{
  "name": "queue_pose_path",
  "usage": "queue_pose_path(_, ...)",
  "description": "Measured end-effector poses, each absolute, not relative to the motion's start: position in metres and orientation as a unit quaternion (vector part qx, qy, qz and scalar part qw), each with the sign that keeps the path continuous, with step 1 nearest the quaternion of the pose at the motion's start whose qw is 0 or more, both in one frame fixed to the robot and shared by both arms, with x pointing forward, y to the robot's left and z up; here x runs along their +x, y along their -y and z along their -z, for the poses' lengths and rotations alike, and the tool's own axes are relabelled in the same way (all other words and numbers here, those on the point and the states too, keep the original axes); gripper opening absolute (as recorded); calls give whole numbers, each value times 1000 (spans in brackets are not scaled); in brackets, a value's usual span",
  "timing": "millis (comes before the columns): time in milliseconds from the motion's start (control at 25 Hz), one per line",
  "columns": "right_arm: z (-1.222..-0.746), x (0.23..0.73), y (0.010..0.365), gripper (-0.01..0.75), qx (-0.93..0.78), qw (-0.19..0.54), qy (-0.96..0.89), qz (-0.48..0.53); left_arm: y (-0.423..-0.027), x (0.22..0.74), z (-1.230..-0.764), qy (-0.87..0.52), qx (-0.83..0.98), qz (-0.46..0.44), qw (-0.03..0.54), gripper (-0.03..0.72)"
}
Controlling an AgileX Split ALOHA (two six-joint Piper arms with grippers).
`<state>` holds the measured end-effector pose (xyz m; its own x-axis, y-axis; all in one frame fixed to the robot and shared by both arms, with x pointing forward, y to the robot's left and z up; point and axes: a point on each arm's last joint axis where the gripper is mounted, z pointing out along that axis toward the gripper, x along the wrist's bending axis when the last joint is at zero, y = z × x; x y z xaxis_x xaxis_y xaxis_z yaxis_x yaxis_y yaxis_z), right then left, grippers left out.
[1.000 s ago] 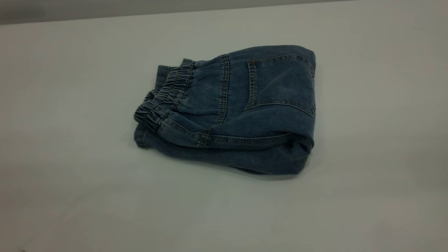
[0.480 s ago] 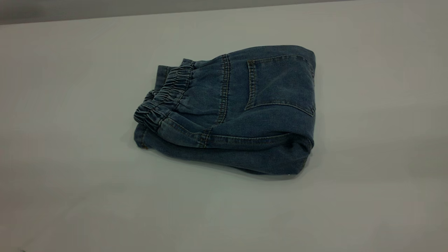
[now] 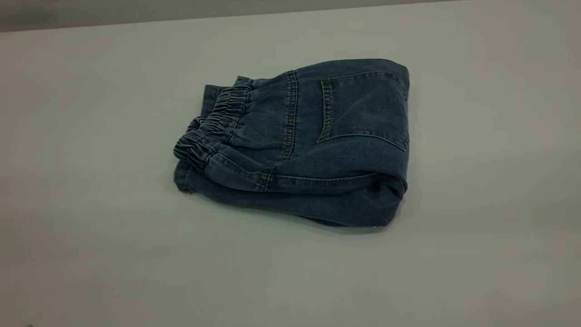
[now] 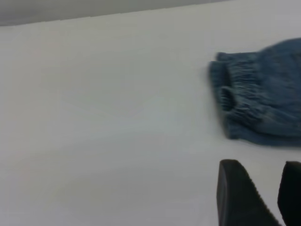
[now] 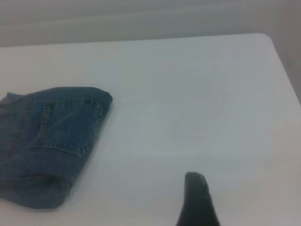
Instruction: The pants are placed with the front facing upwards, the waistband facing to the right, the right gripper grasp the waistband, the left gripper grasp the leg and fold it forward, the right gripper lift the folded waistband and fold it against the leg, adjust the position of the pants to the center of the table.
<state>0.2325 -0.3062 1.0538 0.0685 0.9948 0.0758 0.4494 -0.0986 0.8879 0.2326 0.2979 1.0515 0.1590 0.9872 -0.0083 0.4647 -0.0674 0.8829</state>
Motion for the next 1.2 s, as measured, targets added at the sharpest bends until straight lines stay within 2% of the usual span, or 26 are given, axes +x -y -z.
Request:
queue_pose_path(200,-1054,233,306,419,637,359,-568,-379,-297,233,-1051,-584,627,-347,380,242)
queue_pose_path(1200,-1054,233,306,419,637,359,-567,-380,-297,233,-1051,-583,629,-346,381,242)
